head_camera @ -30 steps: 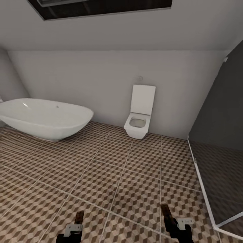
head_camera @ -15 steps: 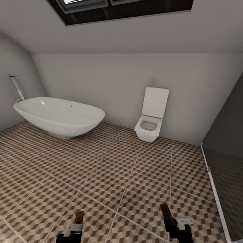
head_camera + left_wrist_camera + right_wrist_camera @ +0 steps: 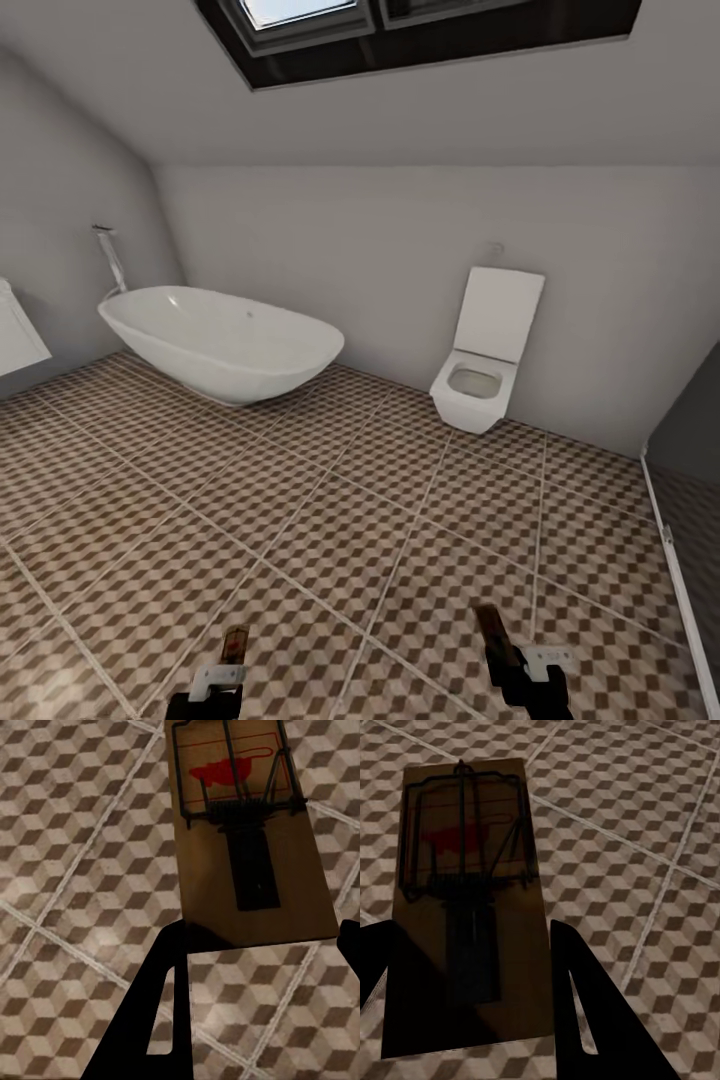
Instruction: Take the four mousetraps from the cabinet in the bathroom and place them on the bathroom floor. Make sure all four end up on the same floor surface, and ensure that at least two of them are either under or directly next to the same bathroom sink.
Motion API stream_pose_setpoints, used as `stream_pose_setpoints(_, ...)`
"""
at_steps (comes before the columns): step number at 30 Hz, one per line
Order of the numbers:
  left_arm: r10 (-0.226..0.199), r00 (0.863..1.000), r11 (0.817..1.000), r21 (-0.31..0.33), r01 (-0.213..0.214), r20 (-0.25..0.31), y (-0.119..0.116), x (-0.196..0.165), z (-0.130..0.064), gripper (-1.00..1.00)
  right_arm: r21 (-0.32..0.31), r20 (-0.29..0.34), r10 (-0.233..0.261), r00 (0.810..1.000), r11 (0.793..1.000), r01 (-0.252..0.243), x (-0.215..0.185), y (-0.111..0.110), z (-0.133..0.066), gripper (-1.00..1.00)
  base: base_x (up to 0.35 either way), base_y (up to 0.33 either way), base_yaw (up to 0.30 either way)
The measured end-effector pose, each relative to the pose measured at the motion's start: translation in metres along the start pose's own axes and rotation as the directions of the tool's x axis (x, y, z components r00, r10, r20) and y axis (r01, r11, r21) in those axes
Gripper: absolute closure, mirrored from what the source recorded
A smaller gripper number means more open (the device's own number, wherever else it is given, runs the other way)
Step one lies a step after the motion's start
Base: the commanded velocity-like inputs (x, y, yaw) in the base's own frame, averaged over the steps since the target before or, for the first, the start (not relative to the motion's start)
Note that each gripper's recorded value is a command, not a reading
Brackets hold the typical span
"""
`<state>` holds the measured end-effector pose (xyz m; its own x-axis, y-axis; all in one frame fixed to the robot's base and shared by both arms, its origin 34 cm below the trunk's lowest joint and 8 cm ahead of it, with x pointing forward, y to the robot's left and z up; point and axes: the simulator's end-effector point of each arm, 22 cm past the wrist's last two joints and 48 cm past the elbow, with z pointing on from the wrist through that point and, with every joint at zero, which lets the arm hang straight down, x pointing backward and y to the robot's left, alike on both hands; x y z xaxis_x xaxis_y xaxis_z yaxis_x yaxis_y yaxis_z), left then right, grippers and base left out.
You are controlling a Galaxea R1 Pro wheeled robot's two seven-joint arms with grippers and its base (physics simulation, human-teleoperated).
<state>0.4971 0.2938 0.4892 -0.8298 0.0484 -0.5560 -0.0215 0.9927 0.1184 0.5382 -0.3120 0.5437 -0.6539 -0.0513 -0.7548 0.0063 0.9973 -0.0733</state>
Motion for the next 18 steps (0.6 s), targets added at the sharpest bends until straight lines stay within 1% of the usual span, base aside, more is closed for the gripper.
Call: stream_pose_setpoints(18,-0.002,1.0,1.0,-0.001,0.002,0.02,0.0007,-0.0095,-0.0022,1.0,0.001,0.02,0.001,1.0,1.0,-0.001,-0.0096,-0.0005,-0.0011,1.0,0.0,0.0,0.228)
